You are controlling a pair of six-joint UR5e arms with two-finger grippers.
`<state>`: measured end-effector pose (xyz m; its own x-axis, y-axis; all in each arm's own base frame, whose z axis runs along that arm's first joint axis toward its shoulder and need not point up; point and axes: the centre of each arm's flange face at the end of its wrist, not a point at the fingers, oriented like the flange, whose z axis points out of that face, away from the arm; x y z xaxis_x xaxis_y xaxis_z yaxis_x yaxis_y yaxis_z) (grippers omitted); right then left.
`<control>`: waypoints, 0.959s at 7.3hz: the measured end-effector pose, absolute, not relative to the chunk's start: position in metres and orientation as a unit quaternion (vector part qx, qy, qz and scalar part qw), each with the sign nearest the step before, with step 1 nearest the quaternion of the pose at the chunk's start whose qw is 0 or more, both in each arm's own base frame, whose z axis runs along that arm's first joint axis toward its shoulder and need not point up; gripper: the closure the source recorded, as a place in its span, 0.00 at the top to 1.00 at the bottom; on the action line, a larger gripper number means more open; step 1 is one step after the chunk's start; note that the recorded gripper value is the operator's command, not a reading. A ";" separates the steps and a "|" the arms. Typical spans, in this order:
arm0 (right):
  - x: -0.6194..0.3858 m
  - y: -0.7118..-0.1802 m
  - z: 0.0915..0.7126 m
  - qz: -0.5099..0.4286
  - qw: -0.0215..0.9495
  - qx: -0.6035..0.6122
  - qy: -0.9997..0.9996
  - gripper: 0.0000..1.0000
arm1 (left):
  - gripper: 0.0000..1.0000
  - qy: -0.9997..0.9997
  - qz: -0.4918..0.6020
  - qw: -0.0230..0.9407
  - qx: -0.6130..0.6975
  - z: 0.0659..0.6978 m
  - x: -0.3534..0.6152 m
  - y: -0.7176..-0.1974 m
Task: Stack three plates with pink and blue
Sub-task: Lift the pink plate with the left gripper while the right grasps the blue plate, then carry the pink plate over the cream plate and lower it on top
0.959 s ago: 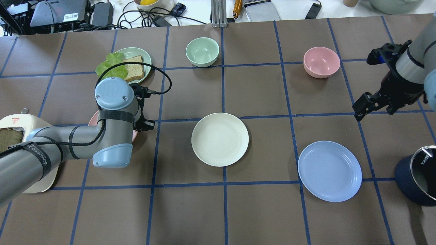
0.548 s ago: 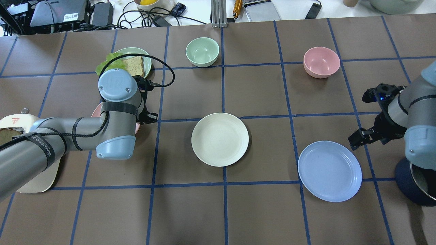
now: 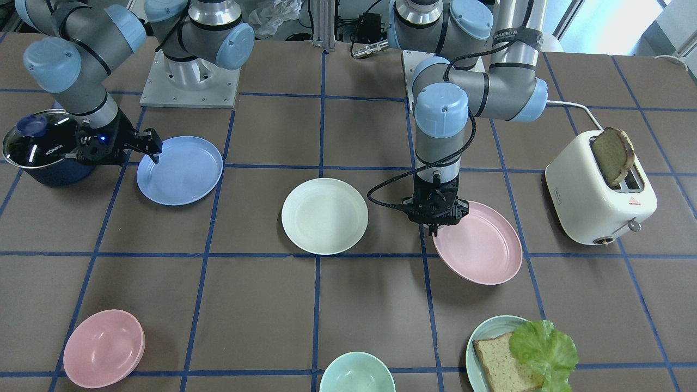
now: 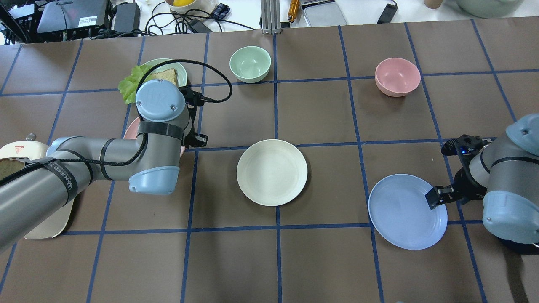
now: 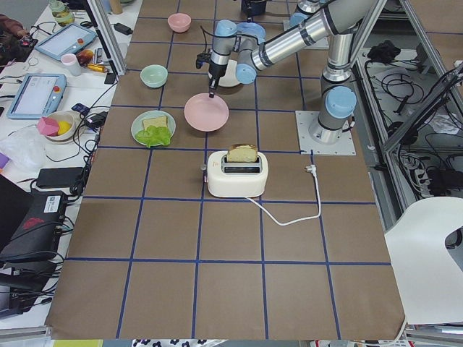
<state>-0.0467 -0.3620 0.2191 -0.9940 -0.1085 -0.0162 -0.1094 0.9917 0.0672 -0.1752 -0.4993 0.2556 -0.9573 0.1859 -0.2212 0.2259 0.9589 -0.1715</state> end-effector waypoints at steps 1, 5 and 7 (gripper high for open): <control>-0.048 -0.363 0.212 0.035 0.007 -0.053 0.998 0.63 | 0.00 0.983 -0.093 0.109 0.115 0.266 -0.187 -0.504; -0.071 -0.363 0.182 0.033 0.009 -0.027 0.999 0.20 | 0.00 0.979 -0.081 0.123 0.137 0.297 -0.236 -0.518; -0.073 -0.358 0.177 0.029 0.003 -0.021 0.999 0.15 | 0.00 0.980 -0.077 0.120 0.137 0.306 -0.262 -0.524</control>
